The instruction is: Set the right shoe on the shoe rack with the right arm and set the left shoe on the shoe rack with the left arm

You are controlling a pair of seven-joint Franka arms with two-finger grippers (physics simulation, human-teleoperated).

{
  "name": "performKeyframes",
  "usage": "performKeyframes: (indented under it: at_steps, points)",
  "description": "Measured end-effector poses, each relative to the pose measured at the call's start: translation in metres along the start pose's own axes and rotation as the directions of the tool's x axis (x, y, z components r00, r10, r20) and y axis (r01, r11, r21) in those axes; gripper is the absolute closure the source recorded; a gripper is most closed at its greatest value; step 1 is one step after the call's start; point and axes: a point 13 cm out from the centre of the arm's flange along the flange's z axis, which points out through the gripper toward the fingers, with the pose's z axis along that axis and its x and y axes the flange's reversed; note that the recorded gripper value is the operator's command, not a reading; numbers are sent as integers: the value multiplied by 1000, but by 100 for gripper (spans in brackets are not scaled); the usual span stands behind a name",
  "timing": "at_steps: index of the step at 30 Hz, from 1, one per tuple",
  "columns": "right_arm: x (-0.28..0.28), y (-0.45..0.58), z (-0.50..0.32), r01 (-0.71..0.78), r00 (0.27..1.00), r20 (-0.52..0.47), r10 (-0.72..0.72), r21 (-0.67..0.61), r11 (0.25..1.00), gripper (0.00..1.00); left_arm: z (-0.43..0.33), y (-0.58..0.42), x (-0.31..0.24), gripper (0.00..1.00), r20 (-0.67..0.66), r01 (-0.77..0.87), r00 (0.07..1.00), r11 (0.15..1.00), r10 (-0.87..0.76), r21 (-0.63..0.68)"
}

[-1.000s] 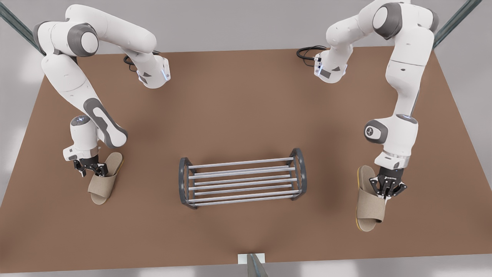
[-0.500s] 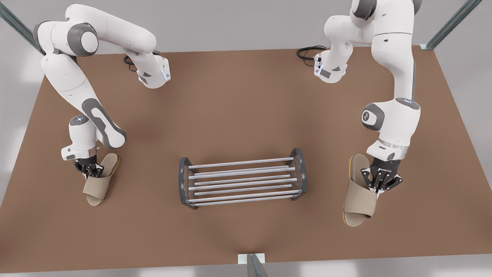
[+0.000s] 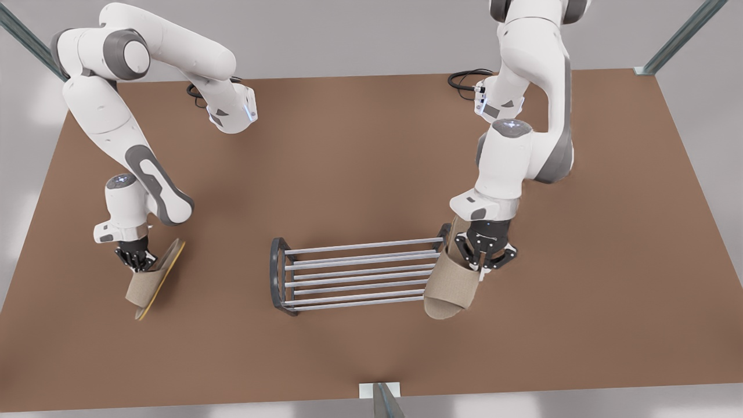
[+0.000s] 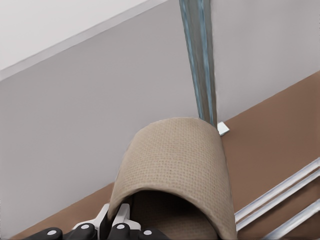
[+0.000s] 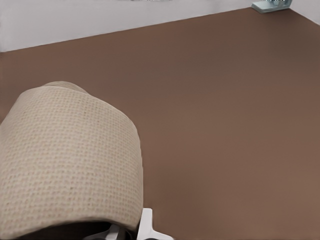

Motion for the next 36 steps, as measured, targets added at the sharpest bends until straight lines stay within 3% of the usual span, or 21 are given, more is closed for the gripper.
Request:
performKeyframes:
  at_steps: [5, 11, 17, 21, 26, 30, 34, 36]
  points:
    - [-22, 14, -9, -59, 998, 34, 60, -22, 998, 79, -7, -68, -10, 79, -63, -10, 998, 998, 6, -67]
    - [-82, 46, -18, -112, 985, 123, 121, -76, 991, 79, 15, -102, 21, 79, -136, -3, 990, 971, -31, -241]
    - [-112, 56, -48, -143, 973, 169, 159, -102, 984, 79, 31, -122, 41, 79, -122, 106, 980, 931, -158, -348]
    - [-161, 37, -96, -165, 962, 201, 185, -109, 980, 79, 53, -136, 59, 79, -93, 187, 967, 905, -238, -381]
    - [-202, 20, -165, -174, 965, 174, 194, -124, 977, 79, 69, -145, 77, 79, -47, 278, 946, 879, -320, -388]
    - [-202, 49, -193, -154, 982, 83, 170, -167, 974, 79, 80, -147, 87, 79, -2, 323, 936, 865, -351, -383]
    - [-266, 93, -237, 28, 999, 36, -22, -191, 981, 79, 81, -166, 93, 79, 31, 363, 926, 861, -377, -356]
    - [-260, 123, -247, 116, 991, -45, -126, -185, 976, 79, 84, -168, 103, 79, 37, 368, 924, 857, -382, -359]
